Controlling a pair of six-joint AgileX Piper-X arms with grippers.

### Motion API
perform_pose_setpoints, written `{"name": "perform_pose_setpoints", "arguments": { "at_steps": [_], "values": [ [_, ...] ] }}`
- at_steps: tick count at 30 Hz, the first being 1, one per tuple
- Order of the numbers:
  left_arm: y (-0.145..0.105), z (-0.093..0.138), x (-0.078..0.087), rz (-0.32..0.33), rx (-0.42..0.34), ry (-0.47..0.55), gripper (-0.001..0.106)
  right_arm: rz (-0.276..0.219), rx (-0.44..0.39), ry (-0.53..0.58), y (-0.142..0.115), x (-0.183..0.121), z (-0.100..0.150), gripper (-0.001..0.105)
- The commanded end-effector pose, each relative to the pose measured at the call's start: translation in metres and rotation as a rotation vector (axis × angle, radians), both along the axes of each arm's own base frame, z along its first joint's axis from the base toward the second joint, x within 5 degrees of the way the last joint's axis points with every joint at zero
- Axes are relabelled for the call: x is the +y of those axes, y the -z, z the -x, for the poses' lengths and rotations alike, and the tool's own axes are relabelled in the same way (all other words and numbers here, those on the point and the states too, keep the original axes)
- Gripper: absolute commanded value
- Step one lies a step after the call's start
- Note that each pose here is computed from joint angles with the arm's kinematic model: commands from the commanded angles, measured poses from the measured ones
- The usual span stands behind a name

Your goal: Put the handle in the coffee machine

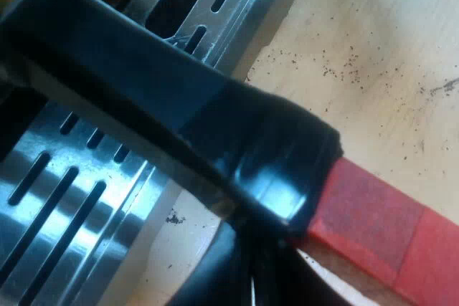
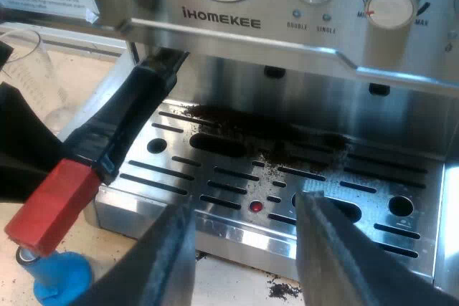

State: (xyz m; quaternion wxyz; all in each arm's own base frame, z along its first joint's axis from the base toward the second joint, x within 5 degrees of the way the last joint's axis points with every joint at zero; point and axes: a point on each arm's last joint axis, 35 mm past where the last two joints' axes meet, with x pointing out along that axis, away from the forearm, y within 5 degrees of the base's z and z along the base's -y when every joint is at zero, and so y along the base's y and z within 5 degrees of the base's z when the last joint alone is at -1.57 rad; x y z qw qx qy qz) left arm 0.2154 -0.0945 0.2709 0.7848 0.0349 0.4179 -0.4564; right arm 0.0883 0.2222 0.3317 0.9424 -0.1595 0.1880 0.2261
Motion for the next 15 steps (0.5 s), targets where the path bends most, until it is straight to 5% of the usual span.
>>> {"name": "perform_pose_setpoints", "arguments": {
  "at_steps": [1, 15],
  "values": [
    [-0.028, -0.008, -0.014, 0.212, -0.124, 0.104, 0.000, 0.007, -0.014, 0.003, -0.002, -0.002, 0.000, 0.038],
    [-0.043, -0.017, -0.018, 0.340, -0.181, 0.094, 0.000, 0.007, -0.014, 0.003, -0.002, -0.002, 0.000, 0.038]
  ]
}}
